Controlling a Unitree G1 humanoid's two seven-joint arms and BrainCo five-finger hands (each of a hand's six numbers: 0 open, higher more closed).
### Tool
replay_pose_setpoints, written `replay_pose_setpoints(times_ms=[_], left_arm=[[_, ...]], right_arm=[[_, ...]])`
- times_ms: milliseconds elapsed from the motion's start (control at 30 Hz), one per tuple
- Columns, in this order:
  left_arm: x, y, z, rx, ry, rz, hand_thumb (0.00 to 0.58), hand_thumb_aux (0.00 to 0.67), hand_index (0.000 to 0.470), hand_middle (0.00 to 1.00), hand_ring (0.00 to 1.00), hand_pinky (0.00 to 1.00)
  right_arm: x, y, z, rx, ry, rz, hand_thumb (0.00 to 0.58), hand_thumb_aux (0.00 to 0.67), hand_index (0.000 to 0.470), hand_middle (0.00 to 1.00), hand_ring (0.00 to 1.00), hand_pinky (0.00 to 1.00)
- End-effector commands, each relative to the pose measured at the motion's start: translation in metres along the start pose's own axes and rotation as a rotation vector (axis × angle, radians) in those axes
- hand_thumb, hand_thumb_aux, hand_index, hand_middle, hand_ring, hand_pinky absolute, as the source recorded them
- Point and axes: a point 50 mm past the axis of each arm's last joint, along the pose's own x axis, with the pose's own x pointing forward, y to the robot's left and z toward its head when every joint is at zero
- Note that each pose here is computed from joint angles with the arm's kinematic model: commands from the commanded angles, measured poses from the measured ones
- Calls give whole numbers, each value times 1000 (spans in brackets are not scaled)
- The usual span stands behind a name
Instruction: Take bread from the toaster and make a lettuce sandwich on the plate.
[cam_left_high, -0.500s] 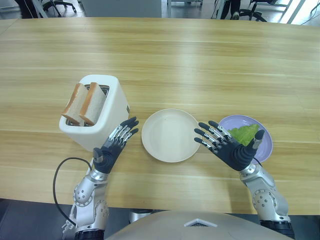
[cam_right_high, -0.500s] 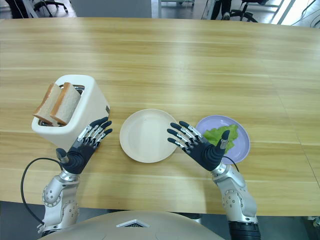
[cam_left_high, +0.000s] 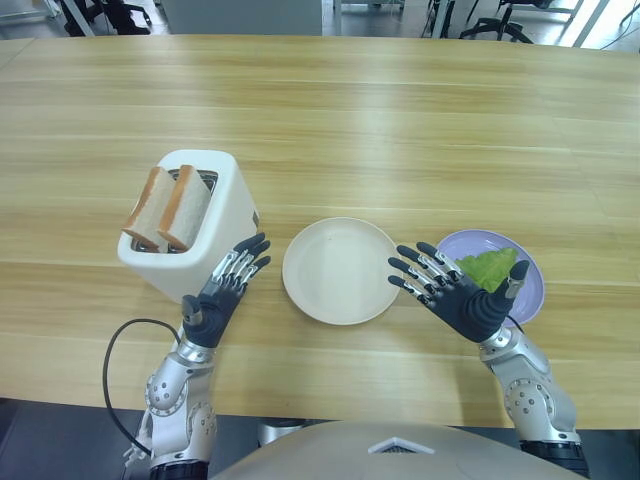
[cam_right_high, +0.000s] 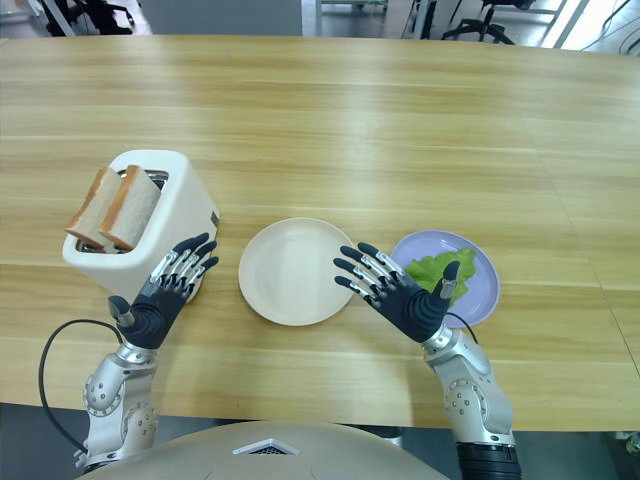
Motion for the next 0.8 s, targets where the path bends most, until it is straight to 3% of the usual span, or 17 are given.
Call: replay_pose_setpoints(times_ms=[33,200,333,433,533,633,700,800], left_arm=[[-1,-1,-4,-8,18,-6,0,0,0,0,0,0],[-2,17,21,93,-60,180,0,0,0,0,0,0],[-5,35,72,635,-53,399,0,0,0,0,0,0],[-6,38,130,925,-228,577,0,0,0,0,0,0],[-11,36,167,1175,-338,733,0,0,0,0,0,0],[-12,46,176,1351,-272,835,0,0,0,0,0,0],[-7,60,168,1467,-125,835,0,0,0,0,0,0],[2,66,156,1482,-44,801,0,0,0,0,0,0]], right_arm=[[-4,0,-2,8,18,-7,0,0,0,0,0,0],[-6,-2,0,26,2,-13,0,0,0,0,0,0],[-6,-6,2,27,10,-14,0,0,0,0,0,0],[-6,-6,1,7,22,-11,0,0,0,0,0,0],[-5,-7,0,-19,35,2,0,0,0,0,0,0],[-4,-6,-2,-52,50,15,0,0,0,0,0,0],[-3,-5,-3,-68,50,21,0,0,0,0,0,0],[-1,-3,-1,-87,37,31,0,0,0,0,0,0]])
